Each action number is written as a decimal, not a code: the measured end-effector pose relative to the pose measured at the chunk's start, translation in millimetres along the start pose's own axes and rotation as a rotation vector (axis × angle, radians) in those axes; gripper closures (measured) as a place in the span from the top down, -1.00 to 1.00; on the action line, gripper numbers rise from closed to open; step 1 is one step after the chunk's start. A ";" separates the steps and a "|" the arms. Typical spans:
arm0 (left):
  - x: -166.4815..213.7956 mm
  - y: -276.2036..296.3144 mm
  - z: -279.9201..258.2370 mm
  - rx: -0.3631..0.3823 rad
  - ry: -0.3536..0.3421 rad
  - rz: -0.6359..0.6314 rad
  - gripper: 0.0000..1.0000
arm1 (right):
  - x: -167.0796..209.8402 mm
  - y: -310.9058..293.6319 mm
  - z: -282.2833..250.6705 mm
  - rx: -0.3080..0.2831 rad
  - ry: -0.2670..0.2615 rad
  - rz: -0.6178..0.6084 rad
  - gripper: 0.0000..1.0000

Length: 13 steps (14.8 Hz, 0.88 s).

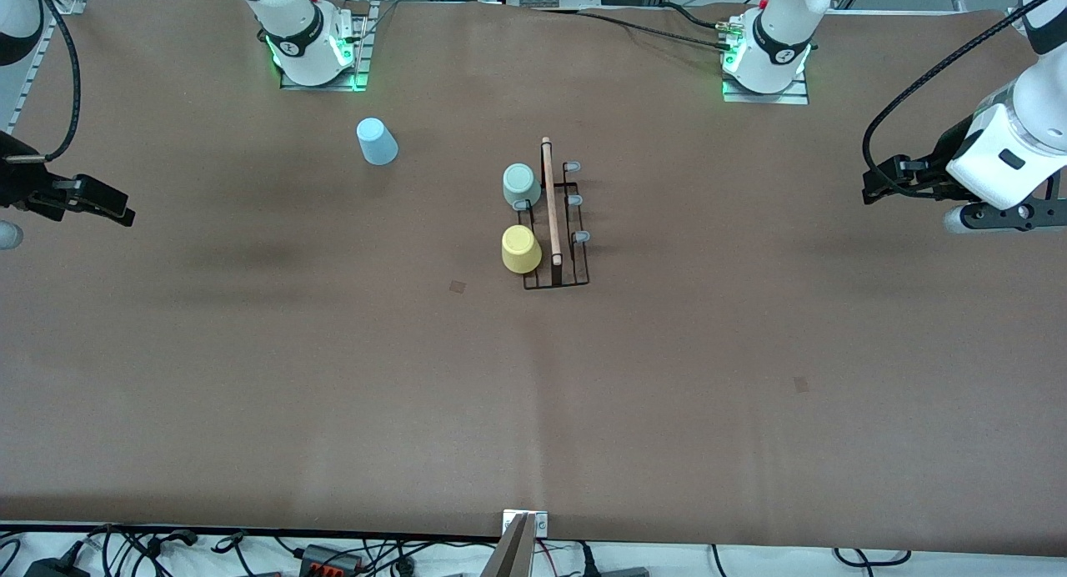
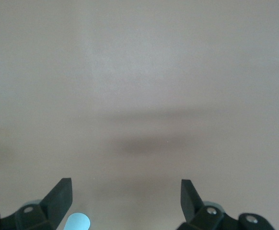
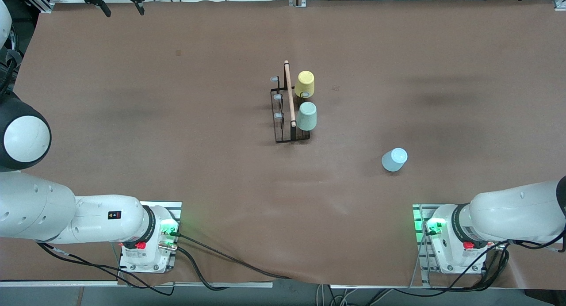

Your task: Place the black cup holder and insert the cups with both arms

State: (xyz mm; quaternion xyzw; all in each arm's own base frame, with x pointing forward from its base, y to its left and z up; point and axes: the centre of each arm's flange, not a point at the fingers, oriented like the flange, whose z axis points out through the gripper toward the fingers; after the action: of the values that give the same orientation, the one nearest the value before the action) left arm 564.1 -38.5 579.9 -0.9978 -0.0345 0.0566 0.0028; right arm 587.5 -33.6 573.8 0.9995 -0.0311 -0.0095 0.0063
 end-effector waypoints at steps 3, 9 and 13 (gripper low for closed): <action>0.1 0.0 -1.3 0.000 0.003 0.000 1.00 | -3.0 0.5 -6.6 -0.005 0.013 -0.011 1.00; 0.2 -0.2 -2.2 -0.001 0.005 0.000 1.00 | -3.0 2.8 -7.0 -0.007 0.019 -0.009 1.00; 0.2 -0.3 -2.1 -0.001 0.005 0.000 1.00 | -2.7 3.8 -8.1 -0.007 0.025 -0.008 1.00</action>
State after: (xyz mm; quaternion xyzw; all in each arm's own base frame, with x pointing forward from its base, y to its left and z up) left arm 564.5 -38.2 582.0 -0.9979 -0.0347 0.0540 0.0025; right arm 584.7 -37.2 582.1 0.9996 -0.0270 0.0029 0.0100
